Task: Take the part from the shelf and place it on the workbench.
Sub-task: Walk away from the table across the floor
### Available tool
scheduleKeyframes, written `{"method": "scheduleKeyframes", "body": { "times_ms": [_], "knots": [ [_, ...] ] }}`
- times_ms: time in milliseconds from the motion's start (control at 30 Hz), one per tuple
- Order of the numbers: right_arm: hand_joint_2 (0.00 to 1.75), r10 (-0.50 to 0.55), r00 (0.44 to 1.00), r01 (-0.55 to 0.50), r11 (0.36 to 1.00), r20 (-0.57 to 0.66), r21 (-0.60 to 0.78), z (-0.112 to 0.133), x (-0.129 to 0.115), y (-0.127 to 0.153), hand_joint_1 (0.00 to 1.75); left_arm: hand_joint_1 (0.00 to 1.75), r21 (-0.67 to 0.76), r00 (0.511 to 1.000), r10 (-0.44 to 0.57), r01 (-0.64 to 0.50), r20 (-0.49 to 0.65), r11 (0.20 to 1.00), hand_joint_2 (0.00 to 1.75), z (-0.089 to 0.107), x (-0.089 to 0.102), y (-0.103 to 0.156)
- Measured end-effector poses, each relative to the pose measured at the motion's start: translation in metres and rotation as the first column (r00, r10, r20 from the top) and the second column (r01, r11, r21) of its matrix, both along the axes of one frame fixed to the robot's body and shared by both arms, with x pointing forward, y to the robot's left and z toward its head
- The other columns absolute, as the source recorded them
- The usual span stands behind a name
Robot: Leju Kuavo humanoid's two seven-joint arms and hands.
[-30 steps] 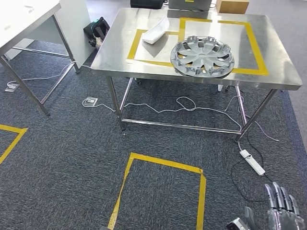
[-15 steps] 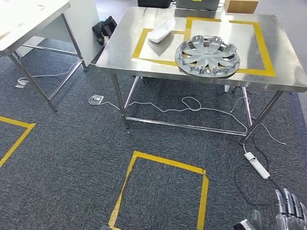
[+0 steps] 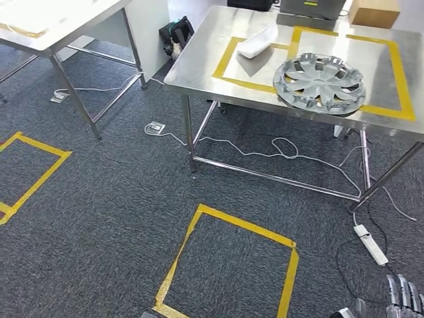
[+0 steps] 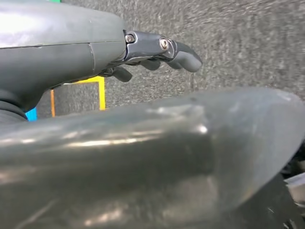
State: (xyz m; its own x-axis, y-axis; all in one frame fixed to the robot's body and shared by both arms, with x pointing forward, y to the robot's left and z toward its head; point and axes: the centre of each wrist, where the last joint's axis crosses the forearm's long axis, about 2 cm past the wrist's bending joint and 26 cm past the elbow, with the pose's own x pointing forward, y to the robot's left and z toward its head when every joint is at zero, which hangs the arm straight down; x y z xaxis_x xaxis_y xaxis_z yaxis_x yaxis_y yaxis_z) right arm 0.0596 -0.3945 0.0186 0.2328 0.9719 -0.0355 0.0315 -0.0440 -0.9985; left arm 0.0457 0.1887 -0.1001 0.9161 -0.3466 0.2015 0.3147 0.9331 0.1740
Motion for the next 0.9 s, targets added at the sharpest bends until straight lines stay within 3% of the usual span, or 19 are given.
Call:
{"method": "scheduleKeyframes", "body": {
  "times_ms": [400,500,600,733,900],
  "knots": [
    [0.00,-0.071,0.996,0.074,0.996,-0.061,0.049,-0.017,-0.006,0.000,0.00,0.00,-0.001,1.000,-0.007,0.007,-0.003,1.000,0.00,0.000,-0.001,-0.001],
    [0.00,-0.116,0.989,0.123,0.990,-0.091,0.075,-0.038,-0.004,-0.005,0.00,0.00,-0.004,1.000,-0.020,0.020,-0.003,1.000,0.00,0.000,0.000,-0.001],
    [0.00,-0.224,0.961,0.245,0.961,-0.160,0.127,-0.065,-0.011,-0.005,0.00,0.00,-0.006,1.000,-0.029,0.029,-0.004,1.000,0.00,0.000,0.001,-0.001],
    [0.00,-0.378,0.867,0.451,0.872,-0.324,0.191,-0.094,-0.029,0.012,0.00,0.00,-0.003,1.000,-0.031,0.031,-0.007,1.000,0.00,0.000,0.001,0.000],
    [0.00,-0.483,0.638,0.714,0.663,-0.600,0.225,-0.119,-0.037,0.059,0.00,0.00,0.004,1.000,-0.025,0.025,-0.013,1.000,0.00,0.000,0.002,-0.001]
  ]
}}
